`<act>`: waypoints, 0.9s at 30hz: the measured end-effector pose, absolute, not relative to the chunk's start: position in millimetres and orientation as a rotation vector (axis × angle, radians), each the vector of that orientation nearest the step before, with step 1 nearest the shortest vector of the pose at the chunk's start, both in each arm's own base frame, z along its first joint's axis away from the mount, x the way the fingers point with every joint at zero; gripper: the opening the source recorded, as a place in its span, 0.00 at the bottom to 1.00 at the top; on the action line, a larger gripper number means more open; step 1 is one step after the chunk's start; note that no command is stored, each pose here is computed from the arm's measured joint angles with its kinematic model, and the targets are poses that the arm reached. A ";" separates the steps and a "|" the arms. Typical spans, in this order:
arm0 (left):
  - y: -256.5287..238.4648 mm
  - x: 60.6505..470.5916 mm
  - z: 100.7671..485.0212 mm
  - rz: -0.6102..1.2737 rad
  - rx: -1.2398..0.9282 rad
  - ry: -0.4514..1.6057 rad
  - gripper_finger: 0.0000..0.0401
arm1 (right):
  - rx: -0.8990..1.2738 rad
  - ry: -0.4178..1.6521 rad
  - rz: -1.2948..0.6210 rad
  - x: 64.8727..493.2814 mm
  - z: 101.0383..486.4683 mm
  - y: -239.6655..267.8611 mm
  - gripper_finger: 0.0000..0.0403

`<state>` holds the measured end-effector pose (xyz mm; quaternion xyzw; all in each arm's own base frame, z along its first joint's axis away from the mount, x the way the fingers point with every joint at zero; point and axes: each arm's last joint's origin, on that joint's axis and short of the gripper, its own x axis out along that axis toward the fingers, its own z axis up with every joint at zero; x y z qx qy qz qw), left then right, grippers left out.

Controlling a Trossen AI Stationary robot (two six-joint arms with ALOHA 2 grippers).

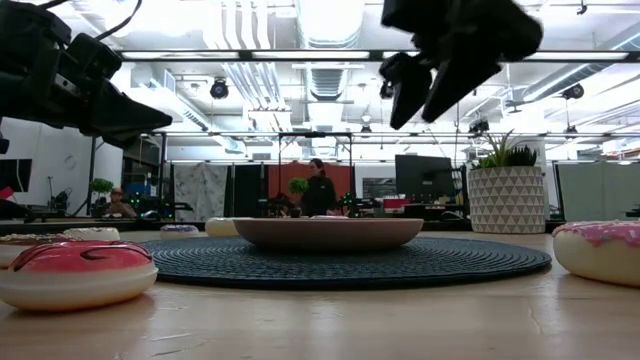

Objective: Pick & Place donuts
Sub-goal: Put the large pink donut on the gray plate

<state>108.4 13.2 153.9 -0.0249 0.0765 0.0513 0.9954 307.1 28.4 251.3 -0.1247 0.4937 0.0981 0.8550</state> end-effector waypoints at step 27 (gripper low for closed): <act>13.1 108.3 153.0 0.102 -0.050 0.162 0.00 | -0.258 1.064 0.397 254.4 237.9 115.5 0.73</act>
